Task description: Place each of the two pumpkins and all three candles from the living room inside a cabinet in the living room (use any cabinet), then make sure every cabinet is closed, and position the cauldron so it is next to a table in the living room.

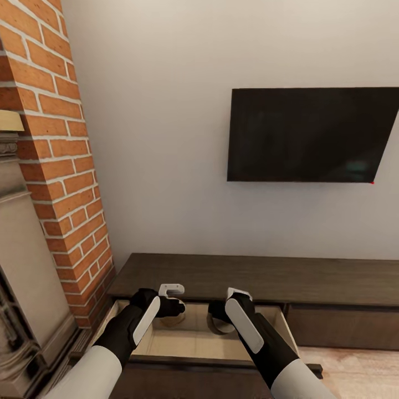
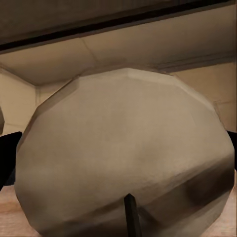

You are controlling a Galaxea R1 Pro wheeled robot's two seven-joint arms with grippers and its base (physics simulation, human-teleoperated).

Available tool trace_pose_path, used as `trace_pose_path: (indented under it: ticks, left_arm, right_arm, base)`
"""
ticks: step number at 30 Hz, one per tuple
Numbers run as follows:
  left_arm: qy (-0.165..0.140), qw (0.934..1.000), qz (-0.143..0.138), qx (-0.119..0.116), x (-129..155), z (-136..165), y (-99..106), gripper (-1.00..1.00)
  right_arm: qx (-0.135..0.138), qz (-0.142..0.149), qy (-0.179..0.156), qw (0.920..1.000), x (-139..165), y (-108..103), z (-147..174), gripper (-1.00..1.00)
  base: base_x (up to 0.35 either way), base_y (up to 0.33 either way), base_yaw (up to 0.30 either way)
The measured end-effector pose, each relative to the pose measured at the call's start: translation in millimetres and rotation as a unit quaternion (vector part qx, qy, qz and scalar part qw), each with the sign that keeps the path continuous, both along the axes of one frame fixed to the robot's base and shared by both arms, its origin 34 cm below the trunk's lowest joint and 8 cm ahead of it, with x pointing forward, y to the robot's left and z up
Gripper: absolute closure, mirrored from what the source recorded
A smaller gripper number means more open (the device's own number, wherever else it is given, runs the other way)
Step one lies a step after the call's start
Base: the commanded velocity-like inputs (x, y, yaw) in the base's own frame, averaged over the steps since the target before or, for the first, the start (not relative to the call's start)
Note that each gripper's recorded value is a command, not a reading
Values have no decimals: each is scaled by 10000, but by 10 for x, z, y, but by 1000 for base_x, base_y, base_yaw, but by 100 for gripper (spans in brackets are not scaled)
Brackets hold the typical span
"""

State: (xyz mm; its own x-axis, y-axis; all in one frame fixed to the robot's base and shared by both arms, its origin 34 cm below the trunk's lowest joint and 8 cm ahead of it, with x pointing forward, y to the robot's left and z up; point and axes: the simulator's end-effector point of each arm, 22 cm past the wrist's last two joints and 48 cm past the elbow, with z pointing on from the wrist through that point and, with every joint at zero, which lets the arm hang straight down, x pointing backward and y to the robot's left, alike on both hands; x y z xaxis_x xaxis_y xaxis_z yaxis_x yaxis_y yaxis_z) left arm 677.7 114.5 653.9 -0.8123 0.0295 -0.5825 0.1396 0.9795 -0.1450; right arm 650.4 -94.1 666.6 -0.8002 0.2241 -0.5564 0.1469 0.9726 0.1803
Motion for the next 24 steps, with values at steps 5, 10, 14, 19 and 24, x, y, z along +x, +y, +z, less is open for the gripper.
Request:
trace_pose_path:
  ticks: [5,10,14,19,24]
  left_arm:
    - [-4,10000,1,-2,-16,-100,0,100]
    - [-161,9998,48,-50,26,-158,-3,100]
    - [-254,9996,74,-82,46,-212,-9,100]
    - [-338,9993,99,-109,57,-291,-12,100]
    - [-365,9992,109,-111,49,-386,-4,100]
  right_arm:
    - [52,-73,-329,9994,102,-3,-28,100]
    - [162,-166,-565,9981,171,-4,-152,100]
    - [139,-113,-640,9978,188,0,-241,100]
    - [129,-106,-657,9977,175,-3,-345,100]
    - [130,-104,-657,9977,154,1,-451,100]
  base:
    - [0,0,0]
    - [0,0,0]
    - [0,0,0]
    - [0,0,0]
    - [0,0,0]
